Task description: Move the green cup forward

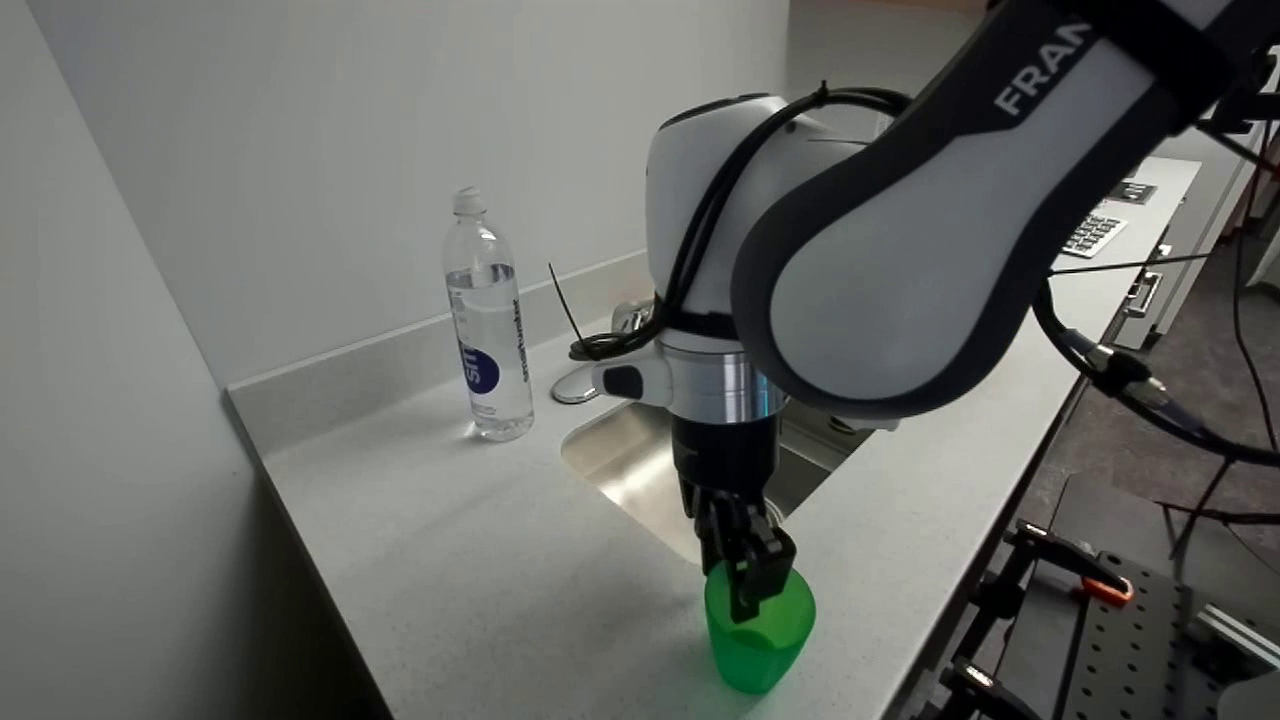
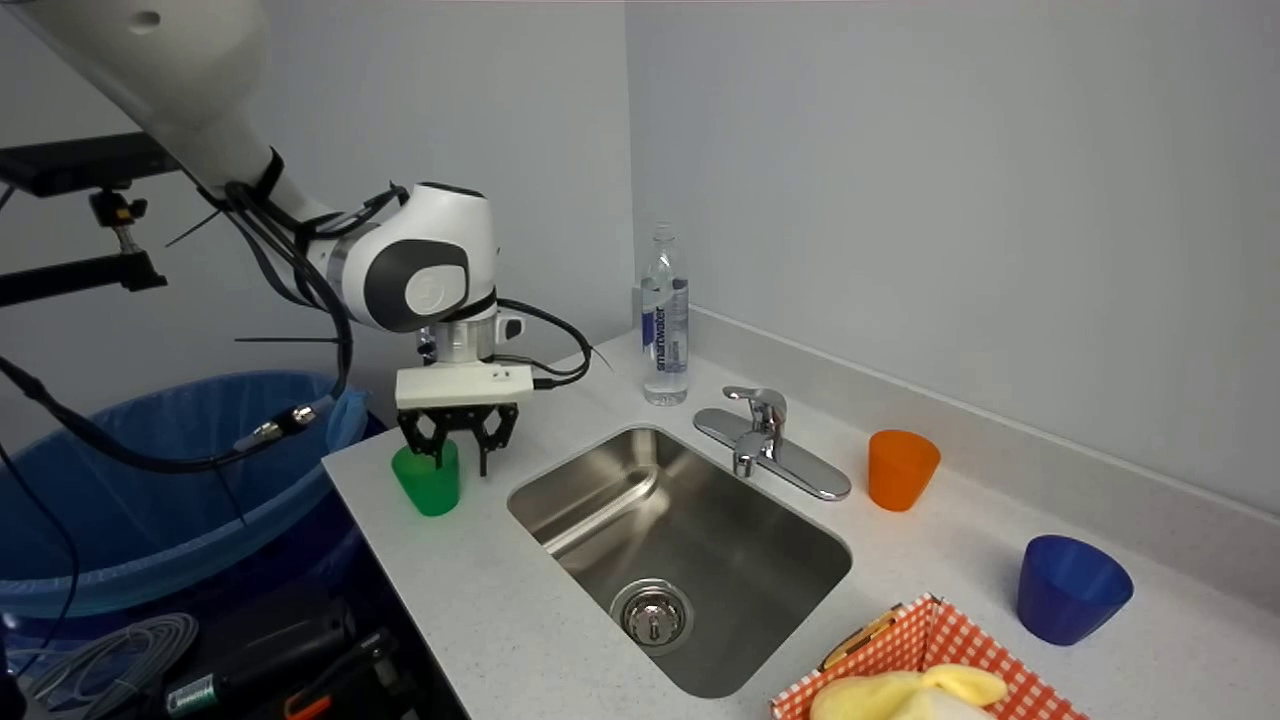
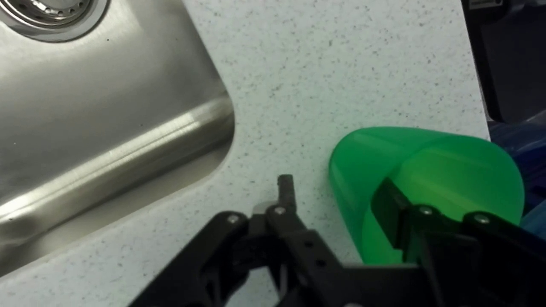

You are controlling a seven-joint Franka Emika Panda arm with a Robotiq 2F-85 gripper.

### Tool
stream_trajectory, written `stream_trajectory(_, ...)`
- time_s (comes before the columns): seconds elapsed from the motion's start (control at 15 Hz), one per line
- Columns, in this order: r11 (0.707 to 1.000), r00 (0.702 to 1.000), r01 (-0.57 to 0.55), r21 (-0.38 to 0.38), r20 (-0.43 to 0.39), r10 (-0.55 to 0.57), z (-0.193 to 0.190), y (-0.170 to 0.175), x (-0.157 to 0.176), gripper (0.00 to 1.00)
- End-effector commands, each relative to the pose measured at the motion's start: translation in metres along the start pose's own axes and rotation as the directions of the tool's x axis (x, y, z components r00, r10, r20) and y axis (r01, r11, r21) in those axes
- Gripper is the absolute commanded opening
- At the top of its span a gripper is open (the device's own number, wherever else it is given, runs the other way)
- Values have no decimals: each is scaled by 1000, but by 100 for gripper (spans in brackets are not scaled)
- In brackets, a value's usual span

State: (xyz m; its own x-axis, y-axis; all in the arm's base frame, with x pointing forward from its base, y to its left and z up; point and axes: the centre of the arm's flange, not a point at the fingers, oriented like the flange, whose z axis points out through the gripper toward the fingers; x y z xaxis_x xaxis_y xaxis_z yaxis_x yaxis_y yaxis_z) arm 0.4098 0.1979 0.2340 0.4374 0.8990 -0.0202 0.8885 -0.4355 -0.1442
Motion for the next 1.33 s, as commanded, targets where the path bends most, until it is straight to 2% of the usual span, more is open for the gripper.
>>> stream_trajectory(0.0,999,1000,24,-39,-16,-24,-3,0,0,83)
stream_trajectory(0.13,998,999,28,-47,-22,-29,-8,1,1,98)
stream_trajectory(0.2,998,999,30,-48,-29,-31,-12,1,2,100)
stream_trajectory(1.0,993,982,103,-51,-154,-110,-76,2,11,100)
stream_trajectory(1.13,994,982,96,-58,-156,-104,-80,1,18,100)
stream_trajectory(1.2,994,984,85,-72,-149,-95,-66,7,19,100)
stream_trajectory(1.27,993,984,87,-74,-150,-98,-69,7,20,100)
